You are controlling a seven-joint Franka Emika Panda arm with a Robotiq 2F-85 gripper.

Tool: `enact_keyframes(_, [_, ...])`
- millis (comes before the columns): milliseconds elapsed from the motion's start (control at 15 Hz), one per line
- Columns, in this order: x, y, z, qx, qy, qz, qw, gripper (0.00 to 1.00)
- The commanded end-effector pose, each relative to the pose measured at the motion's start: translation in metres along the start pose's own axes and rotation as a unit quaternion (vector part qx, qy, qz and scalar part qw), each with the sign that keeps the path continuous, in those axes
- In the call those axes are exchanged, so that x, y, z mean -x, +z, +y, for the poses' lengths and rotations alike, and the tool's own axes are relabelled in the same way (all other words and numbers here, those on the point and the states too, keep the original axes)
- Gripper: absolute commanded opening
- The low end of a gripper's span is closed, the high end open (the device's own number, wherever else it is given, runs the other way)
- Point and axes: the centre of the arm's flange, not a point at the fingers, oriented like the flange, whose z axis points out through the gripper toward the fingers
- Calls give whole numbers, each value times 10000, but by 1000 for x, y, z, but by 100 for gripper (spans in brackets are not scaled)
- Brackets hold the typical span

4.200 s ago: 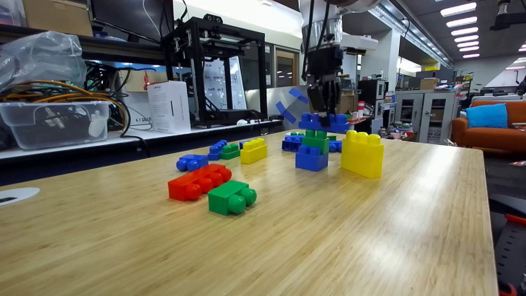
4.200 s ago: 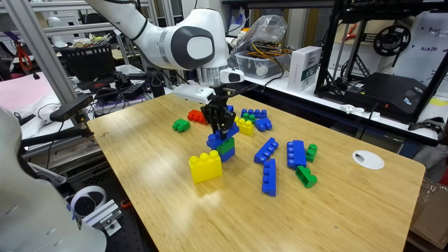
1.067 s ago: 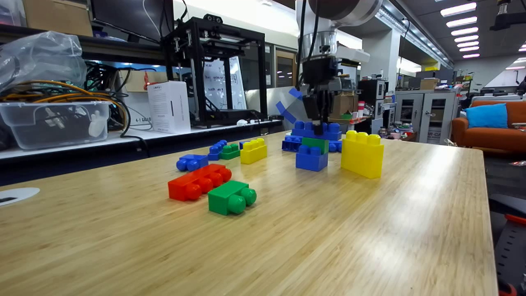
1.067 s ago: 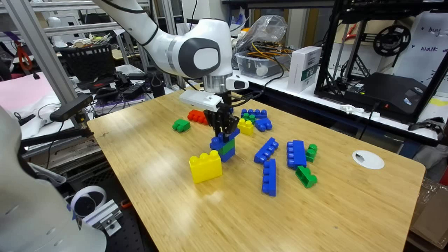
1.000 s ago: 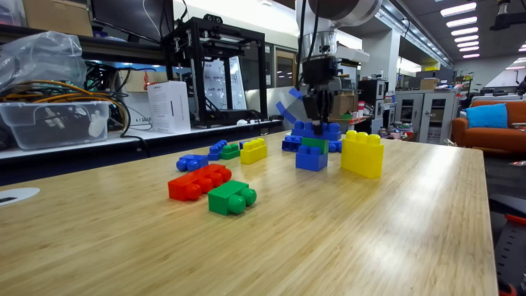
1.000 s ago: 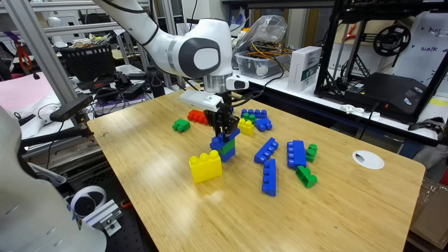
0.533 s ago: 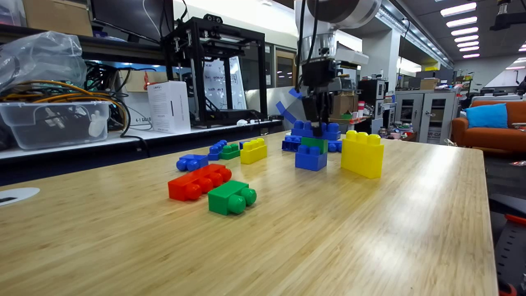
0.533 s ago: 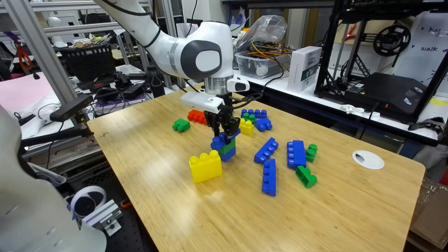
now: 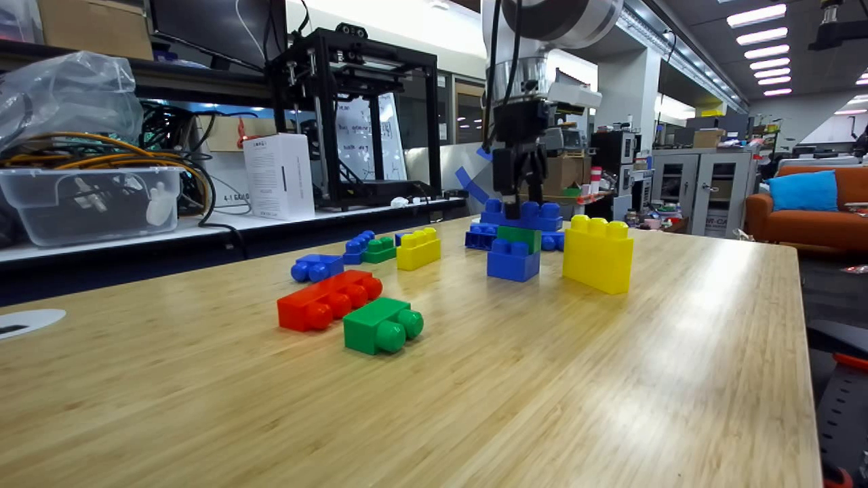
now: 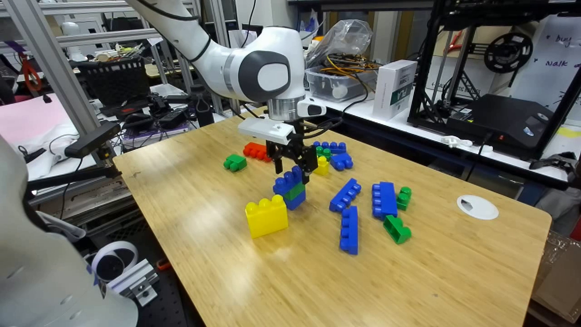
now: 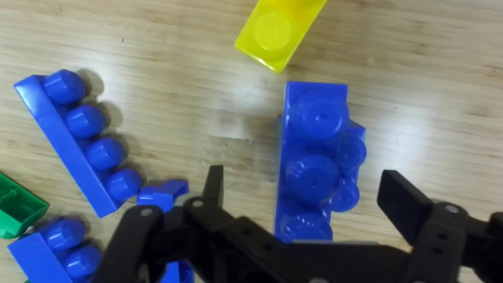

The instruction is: Place one block on top of the stacked blue and green blocks

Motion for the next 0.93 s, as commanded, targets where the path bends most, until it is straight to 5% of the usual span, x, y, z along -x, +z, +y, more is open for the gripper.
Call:
enact_keyframes(0, [-3, -15, 6, 58, -99, 92, 9999, 100])
enact_keyframes(200, [-6, -34, 8, 109, -34, 254, 9996, 100])
enact_keyframes(267, [-6, -41, 8, 138, -21, 318, 9994, 75])
enact_keyframes(400, [-6, -52, 8, 192, -25, 435, 9989, 68])
enact_keyframes(867, [-5, -65, 8, 277, -86, 577, 9979, 17])
